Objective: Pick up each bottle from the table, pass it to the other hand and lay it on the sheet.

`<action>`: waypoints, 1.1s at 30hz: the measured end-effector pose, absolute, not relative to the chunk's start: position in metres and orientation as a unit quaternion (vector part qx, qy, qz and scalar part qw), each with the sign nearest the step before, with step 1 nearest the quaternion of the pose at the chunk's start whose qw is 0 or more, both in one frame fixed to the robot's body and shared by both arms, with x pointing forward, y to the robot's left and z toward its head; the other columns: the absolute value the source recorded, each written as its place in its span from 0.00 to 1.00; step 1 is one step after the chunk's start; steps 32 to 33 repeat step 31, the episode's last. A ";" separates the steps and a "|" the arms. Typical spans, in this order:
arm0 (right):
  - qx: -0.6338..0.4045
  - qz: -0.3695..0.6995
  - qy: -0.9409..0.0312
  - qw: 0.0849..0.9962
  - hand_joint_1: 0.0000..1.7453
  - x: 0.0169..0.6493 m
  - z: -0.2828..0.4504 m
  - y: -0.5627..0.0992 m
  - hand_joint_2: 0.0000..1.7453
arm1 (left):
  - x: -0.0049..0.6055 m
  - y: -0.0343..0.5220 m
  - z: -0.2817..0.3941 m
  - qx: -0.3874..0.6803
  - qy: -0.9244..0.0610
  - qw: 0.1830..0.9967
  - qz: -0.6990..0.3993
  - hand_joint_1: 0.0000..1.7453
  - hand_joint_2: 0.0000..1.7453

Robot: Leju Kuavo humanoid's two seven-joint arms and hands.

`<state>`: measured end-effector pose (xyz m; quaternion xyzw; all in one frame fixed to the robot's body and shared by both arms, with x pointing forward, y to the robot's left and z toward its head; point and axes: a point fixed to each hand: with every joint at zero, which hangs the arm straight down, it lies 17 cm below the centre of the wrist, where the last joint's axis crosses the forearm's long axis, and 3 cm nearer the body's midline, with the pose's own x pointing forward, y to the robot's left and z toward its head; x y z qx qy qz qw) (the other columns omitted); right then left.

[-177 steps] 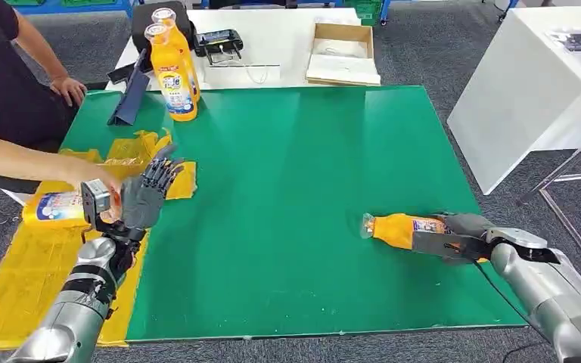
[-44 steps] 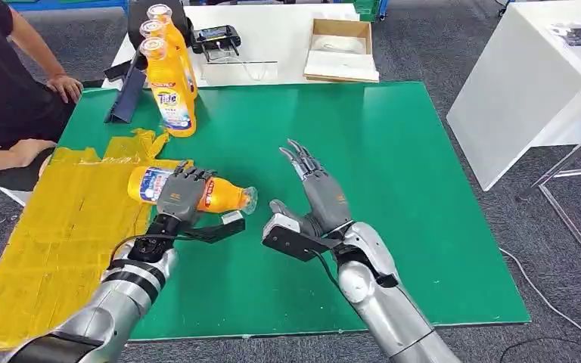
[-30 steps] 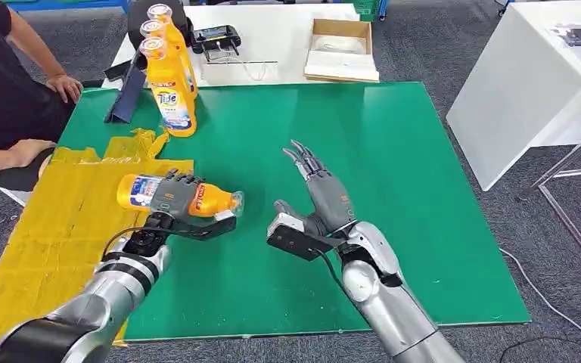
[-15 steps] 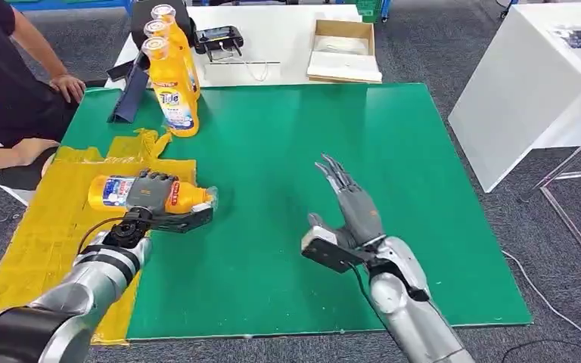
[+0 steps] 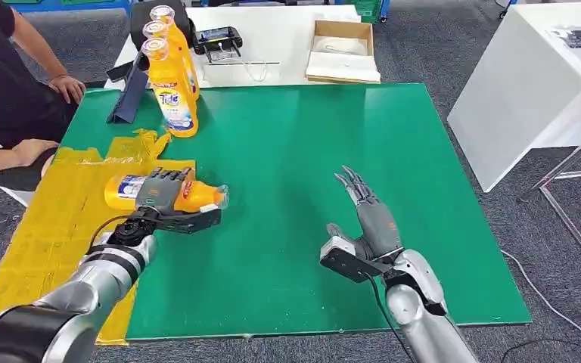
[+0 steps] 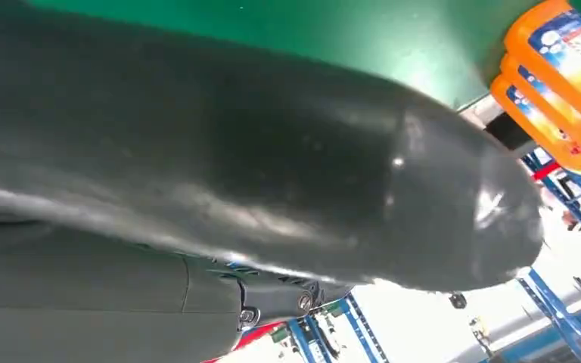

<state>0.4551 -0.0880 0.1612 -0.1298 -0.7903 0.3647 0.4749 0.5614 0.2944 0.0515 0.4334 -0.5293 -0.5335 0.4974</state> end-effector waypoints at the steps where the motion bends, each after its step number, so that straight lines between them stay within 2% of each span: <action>1: -0.131 0.366 -0.790 0.475 0.00 0.455 0.162 -0.087 0.00 | 0.558 0.287 0.050 0.409 -0.550 0.501 -0.528 0.00 1.00; 2: -0.132 0.368 -0.789 0.475 0.00 0.455 0.162 -0.086 0.00 | 0.555 0.283 0.049 0.390 -0.566 0.505 -0.522 0.00 0.00; 5: -0.137 0.372 -0.787 0.472 0.00 0.455 0.162 -0.084 0.00 | 0.545 0.281 0.053 0.360 -0.605 0.513 -0.491 0.00 0.00; 15: -0.147 0.370 -0.785 0.476 0.00 0.456 0.161 -0.090 0.00 | 0.543 0.320 0.079 0.381 -0.626 0.524 -0.433 0.00 0.00; 19: -0.157 0.361 -0.789 0.472 0.00 0.456 0.164 -0.095 0.00 | 0.545 0.330 0.098 0.356 -0.663 0.541 -0.376 0.00 0.00; 23: -0.147 0.289 -0.832 0.450 0.00 0.447 0.193 -0.098 0.00 | 0.544 0.305 0.140 0.189 -0.761 0.577 -0.230 0.00 0.00; 26: -0.123 0.225 -0.867 0.427 0.00 0.433 0.219 -0.104 0.00 | 0.532 0.269 0.186 0.061 -0.827 0.546 -0.120 0.00 0.00; 29: -0.111 0.193 -0.881 0.417 0.00 0.425 0.235 -0.109 0.00 | 0.511 0.234 0.217 -0.053 -0.857 0.509 -0.062 0.00 0.00; 33: -0.102 0.186 -0.884 0.416 0.00 0.422 0.239 -0.110 0.00 | 0.501 0.225 0.230 -0.075 -0.868 0.489 -0.046 0.00 0.00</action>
